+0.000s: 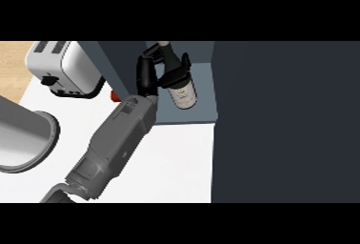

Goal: Pick up the wine, place it into the cabinet and close the cabinet

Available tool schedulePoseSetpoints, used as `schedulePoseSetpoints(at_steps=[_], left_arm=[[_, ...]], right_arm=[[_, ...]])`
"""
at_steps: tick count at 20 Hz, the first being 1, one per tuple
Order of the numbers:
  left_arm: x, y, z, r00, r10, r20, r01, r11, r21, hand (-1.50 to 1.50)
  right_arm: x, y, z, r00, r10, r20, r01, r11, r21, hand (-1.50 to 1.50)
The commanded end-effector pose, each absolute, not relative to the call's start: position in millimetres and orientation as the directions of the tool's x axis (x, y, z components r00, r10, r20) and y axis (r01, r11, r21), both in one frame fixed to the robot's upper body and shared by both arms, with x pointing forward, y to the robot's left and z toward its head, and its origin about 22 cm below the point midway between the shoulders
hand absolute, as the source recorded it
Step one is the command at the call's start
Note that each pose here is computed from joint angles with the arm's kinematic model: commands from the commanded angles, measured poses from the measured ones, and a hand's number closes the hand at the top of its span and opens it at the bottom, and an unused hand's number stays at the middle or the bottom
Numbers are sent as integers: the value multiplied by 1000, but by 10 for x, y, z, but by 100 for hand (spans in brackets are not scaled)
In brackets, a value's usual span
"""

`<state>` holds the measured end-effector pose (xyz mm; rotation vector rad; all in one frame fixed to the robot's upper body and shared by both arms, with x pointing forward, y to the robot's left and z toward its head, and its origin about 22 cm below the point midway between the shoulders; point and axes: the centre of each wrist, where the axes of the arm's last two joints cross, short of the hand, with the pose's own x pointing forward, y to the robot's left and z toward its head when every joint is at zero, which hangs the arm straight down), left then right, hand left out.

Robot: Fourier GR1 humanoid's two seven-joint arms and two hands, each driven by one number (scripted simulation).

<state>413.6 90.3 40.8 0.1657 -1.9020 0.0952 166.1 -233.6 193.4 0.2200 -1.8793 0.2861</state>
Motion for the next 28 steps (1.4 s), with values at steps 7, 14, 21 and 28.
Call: schedulePoseSetpoints(at_steps=[7,14,21,28], left_arm=[[4291,922,463,-323,-66,944,-206,979,-3,150],[4308,1010,397,-284,78,956,-227,963,-147,150],[4334,1059,378,-271,85,959,-234,961,-151,150],[4327,1053,345,-260,7,966,-259,963,-76,150]], right_arm=[[1514,-2391,2008,-353,-67,933,-349,935,-65,-150],[1553,-2280,1980,-341,-72,937,-350,935,-56,-150],[1551,-2296,2012,-356,-60,933,-351,933,-74,-150],[1466,-2257,1963,-364,-68,929,-339,938,-64,-150]])
